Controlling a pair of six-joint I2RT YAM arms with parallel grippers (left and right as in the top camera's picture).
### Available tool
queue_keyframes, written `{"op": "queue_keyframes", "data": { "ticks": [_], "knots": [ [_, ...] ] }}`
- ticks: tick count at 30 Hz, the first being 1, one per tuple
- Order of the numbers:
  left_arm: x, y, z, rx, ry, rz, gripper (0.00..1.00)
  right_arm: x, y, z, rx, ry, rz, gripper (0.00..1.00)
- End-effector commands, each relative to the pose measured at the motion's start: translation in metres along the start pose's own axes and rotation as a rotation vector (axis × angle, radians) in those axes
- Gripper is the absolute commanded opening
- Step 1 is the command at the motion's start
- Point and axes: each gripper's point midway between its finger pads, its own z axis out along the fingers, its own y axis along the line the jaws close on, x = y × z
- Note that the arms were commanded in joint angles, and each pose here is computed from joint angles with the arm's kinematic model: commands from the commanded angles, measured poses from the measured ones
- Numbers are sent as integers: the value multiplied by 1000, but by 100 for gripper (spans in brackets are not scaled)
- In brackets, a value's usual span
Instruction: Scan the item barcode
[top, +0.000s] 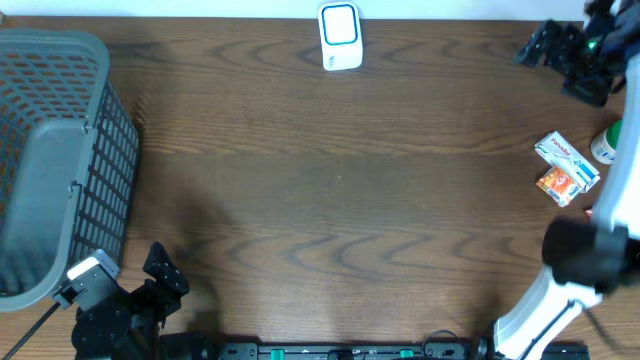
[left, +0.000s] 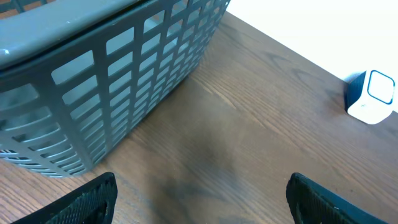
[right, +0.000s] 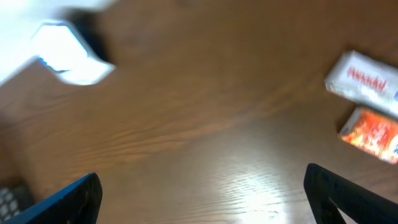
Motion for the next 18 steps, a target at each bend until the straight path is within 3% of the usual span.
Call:
{"op": "queue_keyframes", "data": {
  "ticks": [1, 9, 18],
  "knots": [
    [-1, 2, 0, -11, -4, -11, 87, 21, 40, -86, -34, -187, -180, 99],
    [0, 2, 0, -12, -4, -11, 87, 127, 96, -218, -228, -395, -429, 99],
    [-1, 2, 0, -11, -4, -11, 87, 199, 62, -308, -289, -622, -459, 99]
  ]
}}
